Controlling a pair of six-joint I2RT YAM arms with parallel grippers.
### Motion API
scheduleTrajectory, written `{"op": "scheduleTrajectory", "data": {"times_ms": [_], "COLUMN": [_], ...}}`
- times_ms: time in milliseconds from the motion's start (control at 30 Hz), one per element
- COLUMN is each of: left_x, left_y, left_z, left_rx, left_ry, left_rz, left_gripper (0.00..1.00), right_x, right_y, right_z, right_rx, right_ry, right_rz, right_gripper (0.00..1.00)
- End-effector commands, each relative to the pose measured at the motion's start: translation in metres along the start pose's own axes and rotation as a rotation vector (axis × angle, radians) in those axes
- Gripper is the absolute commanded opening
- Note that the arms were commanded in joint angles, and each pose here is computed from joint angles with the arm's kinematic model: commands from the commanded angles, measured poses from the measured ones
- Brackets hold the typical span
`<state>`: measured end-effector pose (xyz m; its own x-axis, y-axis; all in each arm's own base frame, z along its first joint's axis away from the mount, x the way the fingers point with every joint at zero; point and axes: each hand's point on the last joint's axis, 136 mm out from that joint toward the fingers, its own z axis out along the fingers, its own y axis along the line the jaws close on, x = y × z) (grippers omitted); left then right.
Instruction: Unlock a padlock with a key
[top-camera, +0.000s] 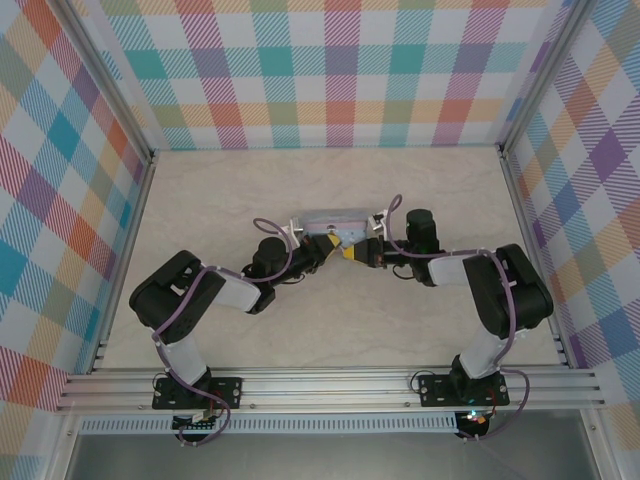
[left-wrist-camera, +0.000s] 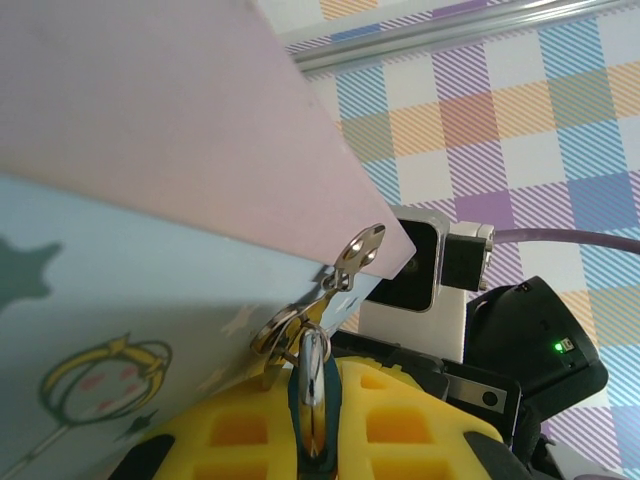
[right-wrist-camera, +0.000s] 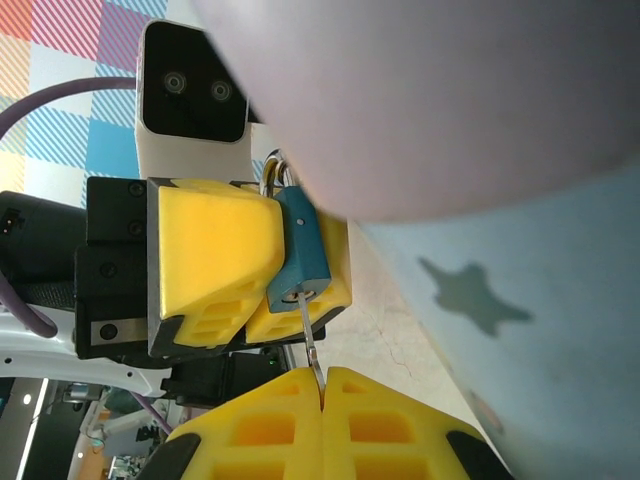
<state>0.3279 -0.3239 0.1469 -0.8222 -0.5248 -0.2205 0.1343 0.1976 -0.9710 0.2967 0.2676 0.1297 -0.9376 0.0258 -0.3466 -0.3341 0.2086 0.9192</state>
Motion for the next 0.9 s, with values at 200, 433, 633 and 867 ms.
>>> {"op": "scheduleTrajectory", "data": {"times_ms": [200,433,633,867], "left_x": [0.052,0.053,0.051,0.046], "left_y": [-0.059,-0.068,-0.052,-0.047], "left_z": [0.000,0.000,-0.001,0.001], "left_rx": [0.226,0.248,0.204,0.190], "left_ry": [0.198,0.203,0.176,0.144], "left_rz": [0.071,0.082,0.078,0.081], "left_gripper": [0.00,0.00,0.00,0.00], "right_x": [-0.055,-0.062,-0.063,-0.057], "right_y": [0.008,0.001,0.001,-0.006], "right_z": [0.000,0.003,-0.008,-0.012], "right_rx": [0.037,0.017,0.028,0.039], "right_ry": [-0.142,-0.144,-0.160,-0.156], "right_rz": [-0.108,-0.097,-0.098,-0.077], "right_gripper": [0.01,0.03,0.04,0.06]}}
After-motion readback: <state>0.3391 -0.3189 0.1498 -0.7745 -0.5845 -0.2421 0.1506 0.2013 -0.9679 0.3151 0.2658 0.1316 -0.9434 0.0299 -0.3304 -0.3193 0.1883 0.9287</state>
